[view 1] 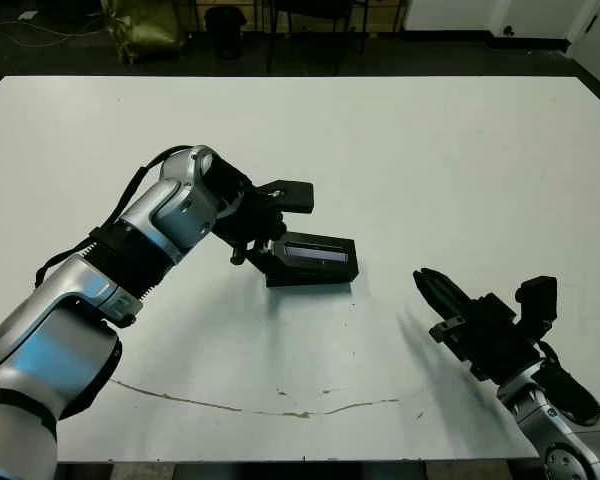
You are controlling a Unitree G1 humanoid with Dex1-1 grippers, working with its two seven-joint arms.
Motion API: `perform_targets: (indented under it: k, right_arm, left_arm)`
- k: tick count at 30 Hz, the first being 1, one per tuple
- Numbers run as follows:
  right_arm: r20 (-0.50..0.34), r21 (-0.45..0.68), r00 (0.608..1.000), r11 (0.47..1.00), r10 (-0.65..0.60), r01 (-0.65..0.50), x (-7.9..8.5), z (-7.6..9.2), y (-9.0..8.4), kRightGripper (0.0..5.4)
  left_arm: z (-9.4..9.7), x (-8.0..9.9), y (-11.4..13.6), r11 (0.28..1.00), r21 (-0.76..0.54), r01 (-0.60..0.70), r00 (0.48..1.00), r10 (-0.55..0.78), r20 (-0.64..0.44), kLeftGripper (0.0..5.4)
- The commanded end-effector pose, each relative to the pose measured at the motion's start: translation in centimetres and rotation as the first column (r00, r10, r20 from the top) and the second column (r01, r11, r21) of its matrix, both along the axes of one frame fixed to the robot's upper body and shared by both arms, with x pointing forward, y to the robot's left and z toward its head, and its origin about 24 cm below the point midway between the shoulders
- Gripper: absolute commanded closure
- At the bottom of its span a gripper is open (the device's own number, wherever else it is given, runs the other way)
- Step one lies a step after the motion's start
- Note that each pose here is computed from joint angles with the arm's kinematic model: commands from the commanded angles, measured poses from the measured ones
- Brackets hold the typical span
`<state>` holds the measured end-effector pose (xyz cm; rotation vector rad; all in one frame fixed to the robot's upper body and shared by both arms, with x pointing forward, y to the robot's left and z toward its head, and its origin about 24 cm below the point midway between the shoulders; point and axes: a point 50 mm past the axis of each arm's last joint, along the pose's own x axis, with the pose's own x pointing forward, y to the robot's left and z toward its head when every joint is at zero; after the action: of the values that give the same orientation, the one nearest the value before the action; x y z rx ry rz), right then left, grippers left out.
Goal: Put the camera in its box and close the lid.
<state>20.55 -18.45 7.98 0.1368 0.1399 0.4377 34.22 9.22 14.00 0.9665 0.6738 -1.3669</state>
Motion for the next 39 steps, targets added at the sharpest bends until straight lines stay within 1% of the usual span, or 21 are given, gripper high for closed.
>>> perform_targets:
  k: [1, 3, 7, 12, 23, 27, 30, 36, 39]
  right_arm:
    - [-0.021, 0.006, 1.000, 1.000, -0.008, 0.008, -0.1, -0.3, -0.2, 5.40]
    - [-0.009, -0.013, 1.000, 1.000, -0.011, 0.011, 0.0, -0.3, -0.2, 5.40]
    - [-0.010, -0.044, 1.000, 0.999, -0.016, 0.015, -0.1, -0.2, -0.2, 5.40]
    - [-0.012, -0.011, 1.000, 1.000, -0.013, 0.012, -0.1, -0.2, -0.1, 5.40]
    - [-0.008, 0.003, 1.000, 1.000, -0.005, 0.005, -0.1, -0.1, -0.1, 5.40]
    - [-0.009, -0.031, 1.000, 0.999, -0.020, 0.020, -0.1, -0.1, -0.1, 5.40]
    - [-0.012, -0.052, 1.000, 0.998, -0.022, 0.021, -0.1, -0.1, -0.2, 5.40]
    - [-0.015, -0.010, 1.000, 1.000, -0.018, 0.018, -0.1, -0.1, -0.2, 5.40]
    - [-0.010, -0.015, 1.000, 1.000, -0.015, 0.015, -0.1, -0.1, -0.2, 5.40]
  left_arm:
    - [-1.0, -0.1, 1.0, 0.998, 0.050, -0.023, 0.999, 0.025, -0.030, 3.14]
    - [-1.0, -0.1, 1.1, 0.998, 0.061, -0.018, 1.000, 0.020, -0.025, 3.14]
    - [-1.0, -0.1, 1.4, 0.996, 0.080, -0.045, 0.998, 0.049, -0.037, 3.14]
    - [-1.1, -0.1, 1.6, 0.995, 0.095, -0.007, 1.000, 0.009, -0.018, 3.14]
    - [-1.3, 0.0, 2.1, 0.993, 0.115, -0.001, 0.999, 0.006, -0.039, 3.14]
    - [-1.4, 0.0, 2.3, 0.992, 0.126, 0.005, 1.000, -0.001, -0.030, 3.14]
    - [-1.6, -0.1, 2.5, 0.992, 0.124, -0.022, 0.998, 0.029, -0.051, 3.14]
    - [-2.3, -0.2, 2.8, 0.991, 0.124, -0.049, 0.996, 0.058, -0.074, 3.14]
    - [-2.7, -0.3, 2.9, 0.991, 0.114, -0.071, 0.991, 0.083, -0.105, 3.14]
